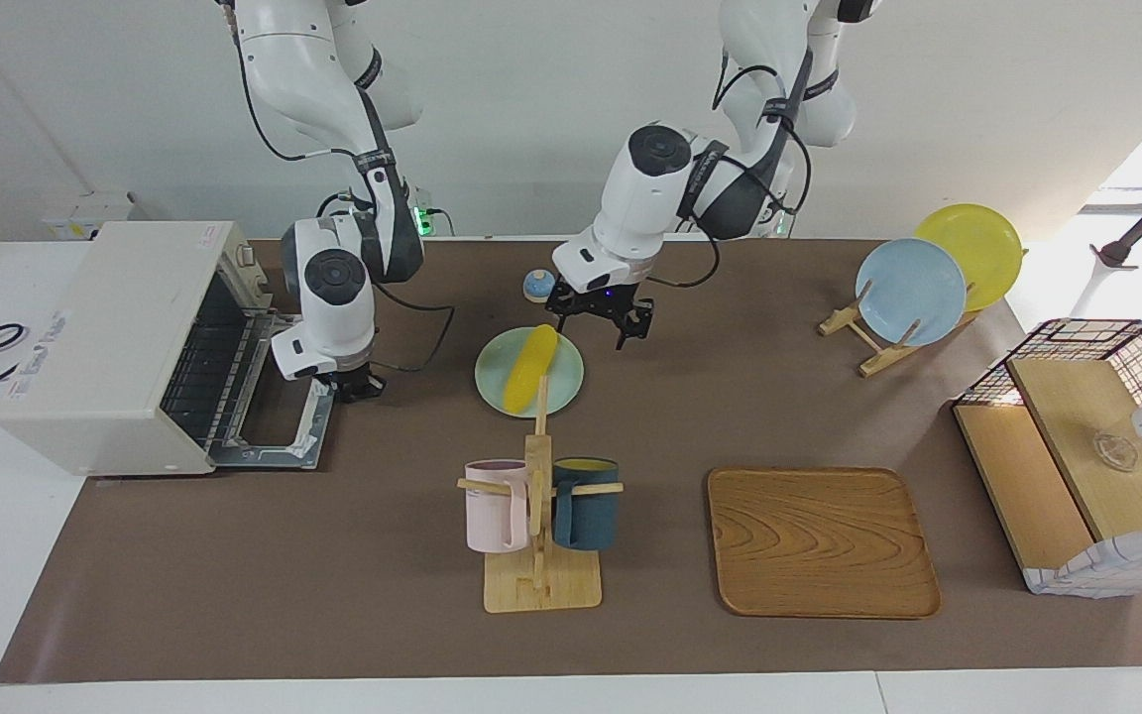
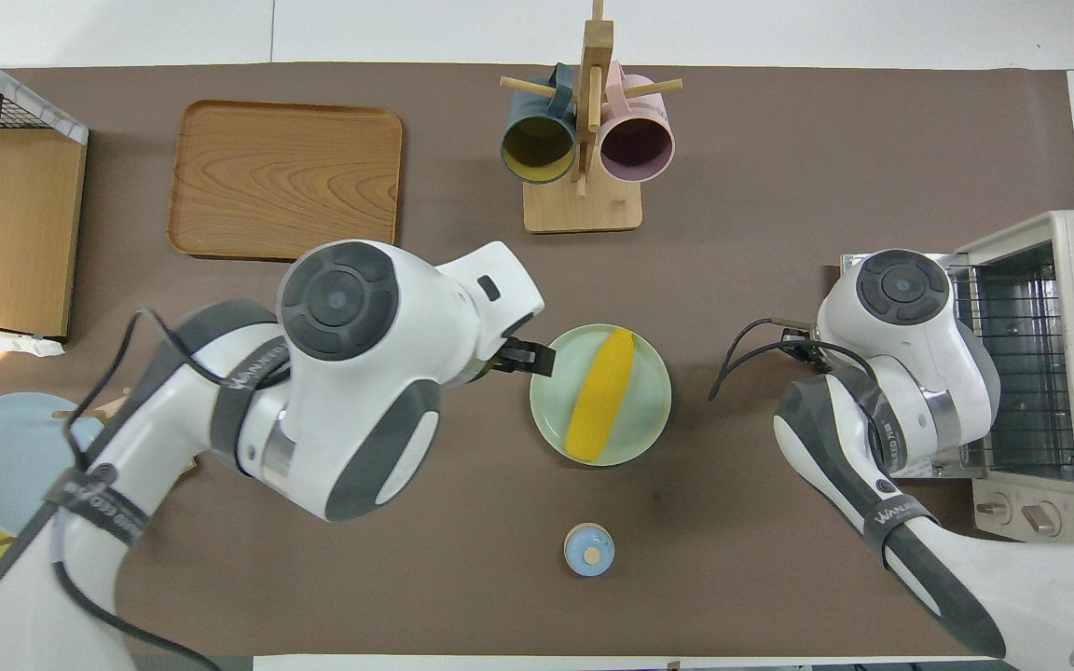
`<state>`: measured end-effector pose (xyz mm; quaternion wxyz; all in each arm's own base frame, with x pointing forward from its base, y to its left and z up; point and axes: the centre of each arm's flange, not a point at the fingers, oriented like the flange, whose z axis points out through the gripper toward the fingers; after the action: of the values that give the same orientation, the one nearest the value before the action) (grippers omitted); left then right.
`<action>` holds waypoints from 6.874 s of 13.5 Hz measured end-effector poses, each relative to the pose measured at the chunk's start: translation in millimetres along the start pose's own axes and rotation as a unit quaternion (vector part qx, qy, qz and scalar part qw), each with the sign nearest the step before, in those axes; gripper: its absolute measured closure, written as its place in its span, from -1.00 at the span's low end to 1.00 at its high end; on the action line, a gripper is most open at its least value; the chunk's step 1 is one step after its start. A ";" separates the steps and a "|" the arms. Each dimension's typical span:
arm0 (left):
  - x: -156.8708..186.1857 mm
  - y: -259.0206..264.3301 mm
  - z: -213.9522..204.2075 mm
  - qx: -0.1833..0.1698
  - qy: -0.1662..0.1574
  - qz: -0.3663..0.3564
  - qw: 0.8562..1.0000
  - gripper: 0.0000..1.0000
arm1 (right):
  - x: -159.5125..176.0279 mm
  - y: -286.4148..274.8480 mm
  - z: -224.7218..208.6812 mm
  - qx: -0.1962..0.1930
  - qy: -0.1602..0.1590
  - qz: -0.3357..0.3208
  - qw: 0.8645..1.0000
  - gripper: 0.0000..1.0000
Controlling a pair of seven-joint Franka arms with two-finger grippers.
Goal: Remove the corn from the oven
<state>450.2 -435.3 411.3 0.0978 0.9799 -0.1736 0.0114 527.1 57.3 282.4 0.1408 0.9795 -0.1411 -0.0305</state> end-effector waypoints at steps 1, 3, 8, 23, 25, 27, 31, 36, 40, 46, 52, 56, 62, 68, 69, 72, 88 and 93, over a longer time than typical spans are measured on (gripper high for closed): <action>-3.4 13.5 15.7 -0.001 -0.002 0.006 1.000 -1.00 | -0.9 -0.7 -0.5 -0.008 0.002 -0.007 1.000 0.98; -12.3 38.7 51.2 -0.002 -0.008 0.017 1.000 -1.00 | -1.8 1.4 -4.8 -0.026 0.002 -0.017 1.000 0.98; -16.9 52.2 97.7 -0.001 -0.012 0.022 1.000 -1.00 | 2.7 2.7 -32.7 -0.056 -0.018 -0.053 0.997 0.98; -24.0 64.8 116.4 0.010 -0.005 0.033 0.999 -0.92 | 23.8 164.9 -136.7 -0.051 -0.008 -0.137 0.989 0.98; -22.2 61.3 117.0 0.012 -0.005 0.030 0.999 -0.43 | 20.7 168.4 -141.0 -0.046 -0.019 -0.131 0.990 0.98; -16.8 52.8 114.8 0.016 -0.001 0.022 1.000 -0.08 | 18.6 174.9 -158.3 -0.024 -0.038 -0.124 0.991 0.98; -4.4 37.6 106.4 0.026 -0.006 0.002 1.000 -0.08 | 15.8 168.1 -227.0 0.064 -0.039 -0.107 0.991 0.98; 27.0 -17.5 21.6 0.034 -0.002 -0.052 0.998 -0.08 | 18.6 139.0 -271.9 0.123 -0.042 -0.125 0.984 0.27; 56.5 -143.9 -31.9 0.043 0.011 -0.108 0.993 -0.08 | 19.8 128.6 -282.7 0.129 -0.042 -0.135 0.981 -0.30; 68.5 -360.5 -61.1 0.056 0.035 -0.131 0.989 -0.08 | 17.7 107.5 -305.9 0.129 -0.032 -0.158 0.979 -1.00; 133.0 -411.6 16.5 0.060 0.058 -0.136 0.987 -0.08 | 22.1 105.6 -304.6 0.129 -0.032 -0.158 0.978 -1.00; 141.6 -411.9 26.3 0.060 0.073 -0.133 0.986 -0.08 | 22.8 105.6 -305.3 0.129 -0.031 -0.158 0.979 -1.00; 143.1 -410.4 32.5 0.060 0.076 -0.131 0.987 -0.43 | 19.0 108.0 -309.9 0.130 -0.027 -0.157 0.979 -1.00; 132.5 -409.7 -40.7 0.061 0.049 -0.139 0.987 -1.00 | 19.1 108.0 -310.0 0.130 -0.026 -0.157 0.979 -1.00; 123.6 -409.8 -70.3 0.063 0.042 -0.144 0.987 -1.00 | 19.1 108.0 -310.0 0.130 -0.026 -0.157 0.979 -1.00; 85.6 -404.2 -154.9 0.061 0.010 -0.163 0.985 -1.00 | 19.1 108.0 -310.0 0.130 -0.026 -0.157 0.979 -1.00; -38.8 -328.7 -239.4 0.093 -0.046 -0.143 0.984 -1.00 | 19.4 107.3 -310.5 0.130 -0.023 -0.158 0.979 -1.00; -37.6 -327.0 -242.4 0.095 -0.042 -0.145 0.984 -1.00 | 19.4 107.3 -310.4 0.130 -0.023 -0.158 0.979 -1.00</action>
<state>529.7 -74.1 585.6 -0.0021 0.9991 -0.0320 -0.0277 547.8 35.9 610.1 0.0020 0.9984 0.0089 -0.0564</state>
